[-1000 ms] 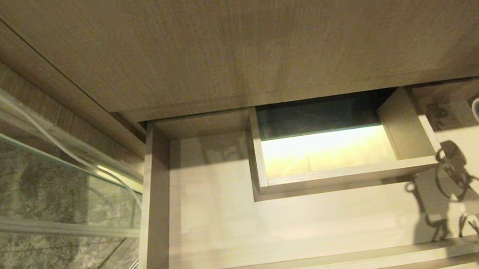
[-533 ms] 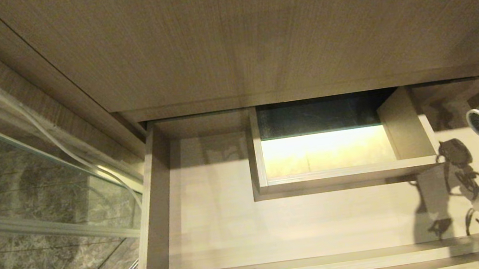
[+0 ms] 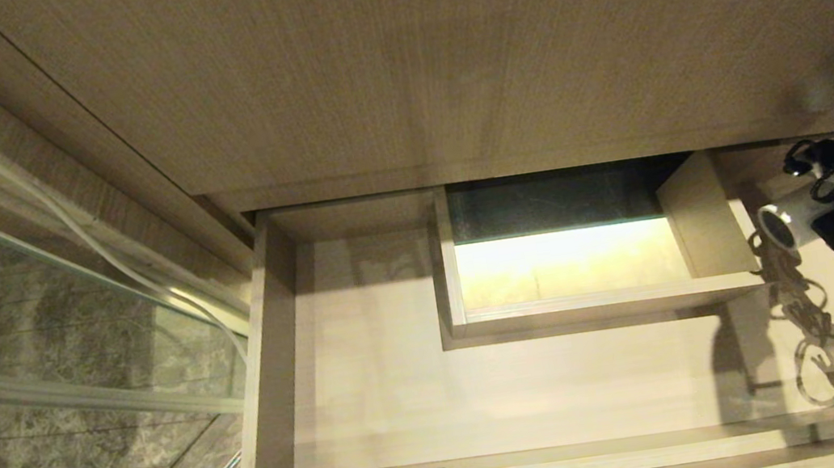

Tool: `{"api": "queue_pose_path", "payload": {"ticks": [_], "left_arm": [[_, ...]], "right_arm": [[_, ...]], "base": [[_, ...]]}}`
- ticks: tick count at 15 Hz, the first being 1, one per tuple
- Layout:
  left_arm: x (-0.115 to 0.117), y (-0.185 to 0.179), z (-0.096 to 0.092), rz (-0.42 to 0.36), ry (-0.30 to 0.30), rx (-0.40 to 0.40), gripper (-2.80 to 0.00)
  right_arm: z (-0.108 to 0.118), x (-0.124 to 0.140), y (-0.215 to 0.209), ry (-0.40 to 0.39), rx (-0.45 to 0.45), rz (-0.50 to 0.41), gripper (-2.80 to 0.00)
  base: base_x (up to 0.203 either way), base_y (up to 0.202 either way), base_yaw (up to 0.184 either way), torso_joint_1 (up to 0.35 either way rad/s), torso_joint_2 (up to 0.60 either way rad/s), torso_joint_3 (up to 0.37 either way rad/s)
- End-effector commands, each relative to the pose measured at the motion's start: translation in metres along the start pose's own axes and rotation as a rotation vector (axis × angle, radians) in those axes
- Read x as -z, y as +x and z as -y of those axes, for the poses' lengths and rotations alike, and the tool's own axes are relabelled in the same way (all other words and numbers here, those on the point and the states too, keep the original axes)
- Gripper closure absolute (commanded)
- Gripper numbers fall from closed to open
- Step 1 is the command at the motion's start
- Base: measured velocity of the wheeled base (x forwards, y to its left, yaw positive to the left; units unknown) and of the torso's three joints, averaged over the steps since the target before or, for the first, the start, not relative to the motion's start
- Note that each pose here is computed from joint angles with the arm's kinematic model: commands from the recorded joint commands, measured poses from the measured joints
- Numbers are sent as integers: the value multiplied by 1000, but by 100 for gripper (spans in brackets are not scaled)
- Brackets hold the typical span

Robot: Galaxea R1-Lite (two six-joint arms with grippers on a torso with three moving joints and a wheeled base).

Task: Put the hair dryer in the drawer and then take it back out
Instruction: Put it into the drawer

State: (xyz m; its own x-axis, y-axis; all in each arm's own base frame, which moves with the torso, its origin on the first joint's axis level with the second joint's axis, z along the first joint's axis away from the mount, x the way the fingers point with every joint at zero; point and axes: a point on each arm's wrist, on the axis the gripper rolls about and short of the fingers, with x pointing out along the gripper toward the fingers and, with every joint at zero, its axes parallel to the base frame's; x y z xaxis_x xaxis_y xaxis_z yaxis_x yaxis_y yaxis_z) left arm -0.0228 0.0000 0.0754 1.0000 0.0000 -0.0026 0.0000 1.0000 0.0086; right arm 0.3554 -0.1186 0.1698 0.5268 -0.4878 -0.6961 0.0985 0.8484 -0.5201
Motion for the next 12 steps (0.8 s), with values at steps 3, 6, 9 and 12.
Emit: {"api": "queue_pose_path", "payload": {"ticks": [3,6,9,12], "left_arm": [[0,0,0,0,1,0,0],[0,0,0,1,1,0,0],[0,0,0,1,1,0,0],[0,0,0,0,1,0,0]], "right_arm": [[-26,-6,37,-32,-22,3,0],[-28,-13,53,-13,48,32,0],[-26,-15,60,-5,69,26,0],[-15,-15,69,27,104,44,0]], "base": [[0,0,0,0,0,0],[0,0,0,0,0,0],[0,0,0,0,0,0],[0,0,0,0,0,0]]}}
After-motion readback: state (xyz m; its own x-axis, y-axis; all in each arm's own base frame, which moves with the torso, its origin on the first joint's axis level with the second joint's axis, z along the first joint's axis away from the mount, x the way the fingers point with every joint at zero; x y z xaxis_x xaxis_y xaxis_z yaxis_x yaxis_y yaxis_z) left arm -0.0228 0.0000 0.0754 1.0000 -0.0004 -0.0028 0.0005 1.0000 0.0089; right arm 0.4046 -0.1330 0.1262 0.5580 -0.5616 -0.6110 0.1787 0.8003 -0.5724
